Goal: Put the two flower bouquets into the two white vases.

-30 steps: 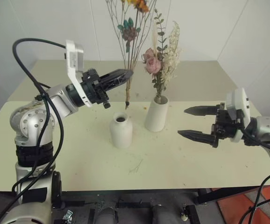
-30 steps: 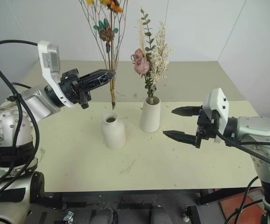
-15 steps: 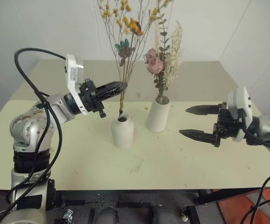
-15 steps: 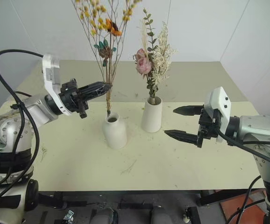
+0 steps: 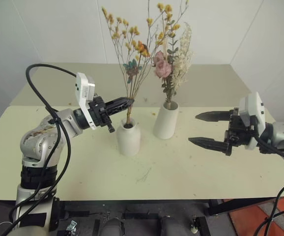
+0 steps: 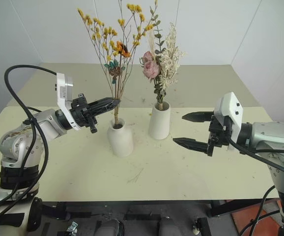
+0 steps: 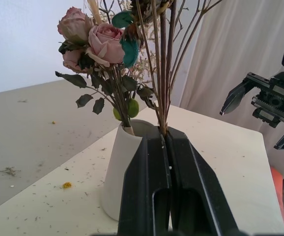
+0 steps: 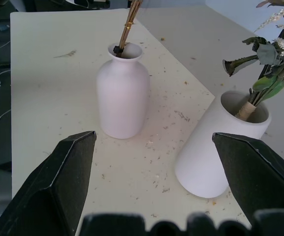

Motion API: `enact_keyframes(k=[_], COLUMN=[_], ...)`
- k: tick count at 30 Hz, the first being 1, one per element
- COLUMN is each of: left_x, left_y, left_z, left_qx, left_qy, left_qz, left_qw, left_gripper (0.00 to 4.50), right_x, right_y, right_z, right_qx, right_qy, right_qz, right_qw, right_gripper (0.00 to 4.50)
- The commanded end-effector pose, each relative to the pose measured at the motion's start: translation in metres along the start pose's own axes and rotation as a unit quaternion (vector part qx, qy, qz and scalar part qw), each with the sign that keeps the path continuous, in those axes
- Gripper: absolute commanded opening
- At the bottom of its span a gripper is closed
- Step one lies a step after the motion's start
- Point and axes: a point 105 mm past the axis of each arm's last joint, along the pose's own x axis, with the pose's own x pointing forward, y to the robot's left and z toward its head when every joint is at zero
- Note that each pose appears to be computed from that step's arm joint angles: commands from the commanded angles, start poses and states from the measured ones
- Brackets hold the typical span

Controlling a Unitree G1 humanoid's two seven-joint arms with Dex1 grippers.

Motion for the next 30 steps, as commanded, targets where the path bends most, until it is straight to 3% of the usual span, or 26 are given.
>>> enact_keyframes(k=[1, 4, 18, 25, 30], left_x=[-0.003, -0.006, -0.056, -0.11, -0.137], left_y=[-0.005, -0.007, -0.02, -0.032, -0.037], left_z=[0.004, 0.002, 0.0, -0.002, 0.01], left_qx=[0.016, 0.012, 0.0, 0.002, 0.031], left_qy=[0.0, 0.005, 0.039, 0.113, 0.14], left_qz=[-0.005, -0.001, 0.046, 0.058, 0.069], left_qw=[1.0, 1.0, 0.998, 0.992, 0.987], left_gripper=[0.03, 0.03, 4.45, 4.48, 4.48], right_x=[-0.007, -0.006, -0.005, -0.008, -0.01], right_y=[-0.002, -0.002, -0.005, -0.006, -0.009], right_z=[0.012, 0.011, 0.01, 0.005, -0.002], right_qx=[-0.025, -0.025, -0.025, -0.022, -0.012], right_qy=[-0.008, -0.008, -0.006, 0.002, 0.013], right_qz=[-0.012, -0.012, -0.008, -0.007, -0.011], right_qw=[1.0, 1.0, 1.0, 1.0, 1.0], right_gripper=[4.5, 4.5, 4.5, 4.5, 4.5])
